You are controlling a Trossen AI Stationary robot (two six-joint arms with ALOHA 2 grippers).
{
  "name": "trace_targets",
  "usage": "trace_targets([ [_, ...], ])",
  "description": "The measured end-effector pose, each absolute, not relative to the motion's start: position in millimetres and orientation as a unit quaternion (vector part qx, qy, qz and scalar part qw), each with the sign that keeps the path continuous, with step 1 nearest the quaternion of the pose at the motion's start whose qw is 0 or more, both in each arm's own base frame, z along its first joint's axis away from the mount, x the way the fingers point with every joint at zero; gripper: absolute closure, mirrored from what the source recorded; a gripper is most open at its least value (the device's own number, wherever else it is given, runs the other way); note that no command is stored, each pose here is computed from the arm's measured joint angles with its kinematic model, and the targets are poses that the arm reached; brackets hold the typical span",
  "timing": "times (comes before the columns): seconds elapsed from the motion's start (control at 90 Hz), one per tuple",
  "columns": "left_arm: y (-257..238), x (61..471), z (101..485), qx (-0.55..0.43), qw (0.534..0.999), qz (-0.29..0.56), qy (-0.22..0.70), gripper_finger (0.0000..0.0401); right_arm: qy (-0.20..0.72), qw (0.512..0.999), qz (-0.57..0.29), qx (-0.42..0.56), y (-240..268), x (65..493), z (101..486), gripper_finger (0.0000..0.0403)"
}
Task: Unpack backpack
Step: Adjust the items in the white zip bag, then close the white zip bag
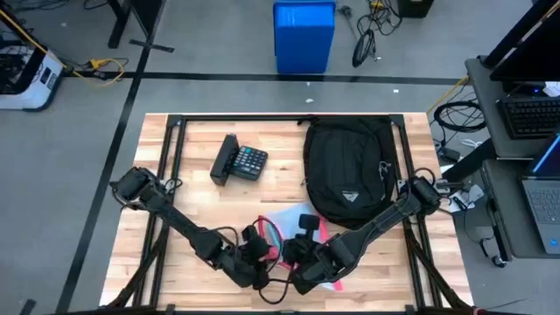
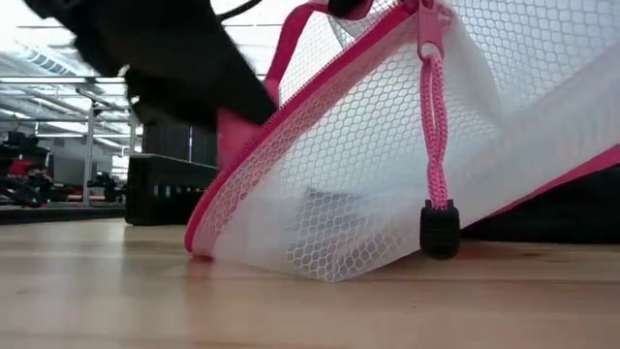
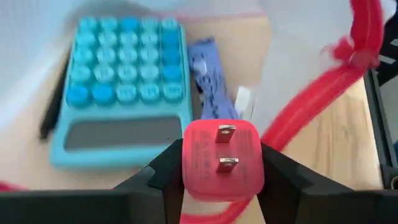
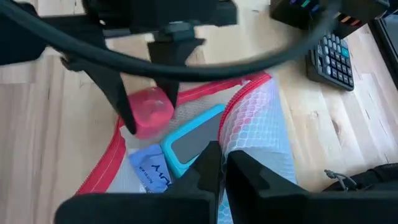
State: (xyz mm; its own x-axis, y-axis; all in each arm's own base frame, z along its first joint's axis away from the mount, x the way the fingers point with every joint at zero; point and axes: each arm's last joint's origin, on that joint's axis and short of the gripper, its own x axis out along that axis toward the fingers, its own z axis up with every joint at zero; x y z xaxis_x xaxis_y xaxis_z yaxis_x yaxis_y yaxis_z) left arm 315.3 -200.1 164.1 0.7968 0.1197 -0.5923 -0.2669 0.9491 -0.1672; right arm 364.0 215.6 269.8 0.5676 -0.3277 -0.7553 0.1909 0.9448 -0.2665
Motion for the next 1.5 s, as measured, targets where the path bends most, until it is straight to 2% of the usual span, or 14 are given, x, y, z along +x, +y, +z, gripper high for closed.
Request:
trace_targets([
  [0.211,-169.1,340.2,164.9,-0.116,0.945,0.122,0.279,0.0268,0.441,0.882,-0.147,-0.078,215.6,364.0,269.8,0.0403],
  [0.322,-157.9,351.0,159.4,-0.133,0.944,0.116,0.279,0.0254,0.442,0.882,-0.146,-0.079,215.6,364.0,269.7,0.0403],
  [0.544,-147.4,360.3,151.9,-0.135,0.945,0.121,0.274,0.0207,0.442,0.881,-0.145,-0.081,215.5,363.9,269.7,0.0403],
  [0.8,-155.8,359.2,154.3,-0.117,0.952,0.091,0.268,0.0127,0.442,0.881,-0.145,-0.082,215.6,363.9,269.7,0.0403],
  [0.922,-162.7,352.4,152.3,-0.089,0.949,0.080,0.291,0.0106,0.442,0.881,-0.145,-0.082,215.7,363.8,269.7,0.0403],
  [1.122,-164.5,343.1,163.7,-0.076,0.946,0.076,0.305,0.0109,0.442,0.881,-0.145,-0.082,215.5,364.0,269.8,0.0403],
  [1.5,-171.9,306.8,217.8,-0.050,0.953,0.079,0.287,0.0155,0.442,0.881,-0.145,-0.083,215.5,363.9,269.7,0.0403],
])
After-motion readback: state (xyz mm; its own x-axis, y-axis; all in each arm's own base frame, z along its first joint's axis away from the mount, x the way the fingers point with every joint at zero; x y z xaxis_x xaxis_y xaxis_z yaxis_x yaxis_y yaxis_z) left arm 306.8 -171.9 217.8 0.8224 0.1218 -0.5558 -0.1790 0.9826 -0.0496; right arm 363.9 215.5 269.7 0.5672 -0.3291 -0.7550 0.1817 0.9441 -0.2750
